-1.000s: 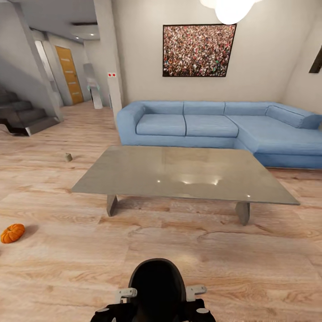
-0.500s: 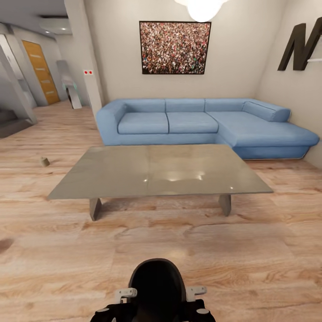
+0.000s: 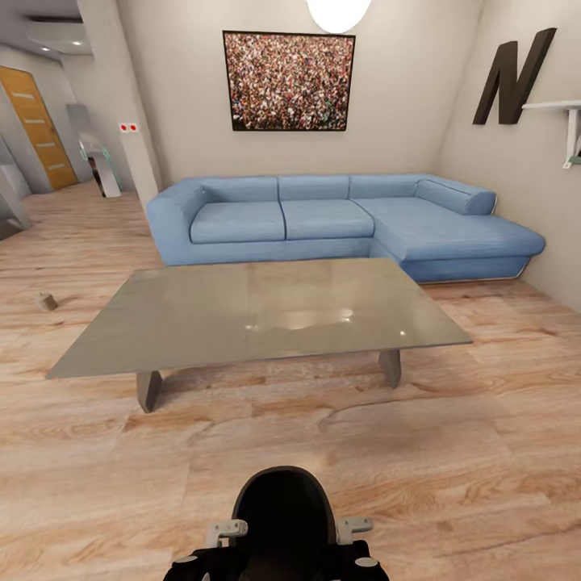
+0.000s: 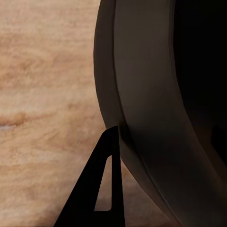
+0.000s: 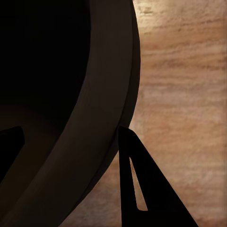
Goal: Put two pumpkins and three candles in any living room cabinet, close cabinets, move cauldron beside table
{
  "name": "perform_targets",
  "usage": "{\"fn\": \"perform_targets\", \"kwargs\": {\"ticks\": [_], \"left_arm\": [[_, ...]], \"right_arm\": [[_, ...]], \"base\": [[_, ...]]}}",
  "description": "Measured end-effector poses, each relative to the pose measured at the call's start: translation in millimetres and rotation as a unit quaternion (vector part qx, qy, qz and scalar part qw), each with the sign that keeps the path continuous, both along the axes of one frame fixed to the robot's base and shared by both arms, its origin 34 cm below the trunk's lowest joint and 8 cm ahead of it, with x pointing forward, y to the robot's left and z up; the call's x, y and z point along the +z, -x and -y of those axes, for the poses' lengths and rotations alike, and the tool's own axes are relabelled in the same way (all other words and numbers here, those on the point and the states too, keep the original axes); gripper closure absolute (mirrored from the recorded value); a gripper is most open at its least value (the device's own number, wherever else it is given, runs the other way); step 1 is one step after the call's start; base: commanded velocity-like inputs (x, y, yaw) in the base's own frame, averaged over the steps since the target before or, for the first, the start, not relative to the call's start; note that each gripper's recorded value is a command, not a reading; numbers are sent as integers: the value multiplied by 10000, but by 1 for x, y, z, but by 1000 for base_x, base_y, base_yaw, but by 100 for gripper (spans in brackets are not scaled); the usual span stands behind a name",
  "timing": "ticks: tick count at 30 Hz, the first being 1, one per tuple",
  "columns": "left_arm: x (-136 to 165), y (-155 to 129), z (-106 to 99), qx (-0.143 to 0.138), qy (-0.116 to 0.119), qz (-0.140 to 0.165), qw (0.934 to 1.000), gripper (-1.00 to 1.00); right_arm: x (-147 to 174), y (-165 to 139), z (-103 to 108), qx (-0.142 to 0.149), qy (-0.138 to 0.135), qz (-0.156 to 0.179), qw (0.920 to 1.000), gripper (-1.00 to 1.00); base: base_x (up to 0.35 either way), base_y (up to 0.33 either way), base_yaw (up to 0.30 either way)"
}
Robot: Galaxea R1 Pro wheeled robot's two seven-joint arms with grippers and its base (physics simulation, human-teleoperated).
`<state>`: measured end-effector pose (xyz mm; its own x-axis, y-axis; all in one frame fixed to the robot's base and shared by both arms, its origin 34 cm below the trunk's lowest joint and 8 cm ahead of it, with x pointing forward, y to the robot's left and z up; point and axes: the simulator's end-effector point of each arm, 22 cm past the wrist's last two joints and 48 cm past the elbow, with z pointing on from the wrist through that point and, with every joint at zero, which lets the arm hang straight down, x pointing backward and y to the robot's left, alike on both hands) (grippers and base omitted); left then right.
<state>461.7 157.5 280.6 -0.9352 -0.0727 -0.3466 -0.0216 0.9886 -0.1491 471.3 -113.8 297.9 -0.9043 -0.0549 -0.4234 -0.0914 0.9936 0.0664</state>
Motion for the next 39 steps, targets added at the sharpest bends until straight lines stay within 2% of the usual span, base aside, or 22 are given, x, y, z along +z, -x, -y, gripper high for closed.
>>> {"fn": "perform_targets", "kwargs": {"ticks": [39], "left_arm": [[0, 1, 1, -7, -4, -8, 10000, 100]], "right_arm": [[-1, 1, 1, 0, -8, -10, 10000, 100]], "base": [[26, 0, 0]]}}
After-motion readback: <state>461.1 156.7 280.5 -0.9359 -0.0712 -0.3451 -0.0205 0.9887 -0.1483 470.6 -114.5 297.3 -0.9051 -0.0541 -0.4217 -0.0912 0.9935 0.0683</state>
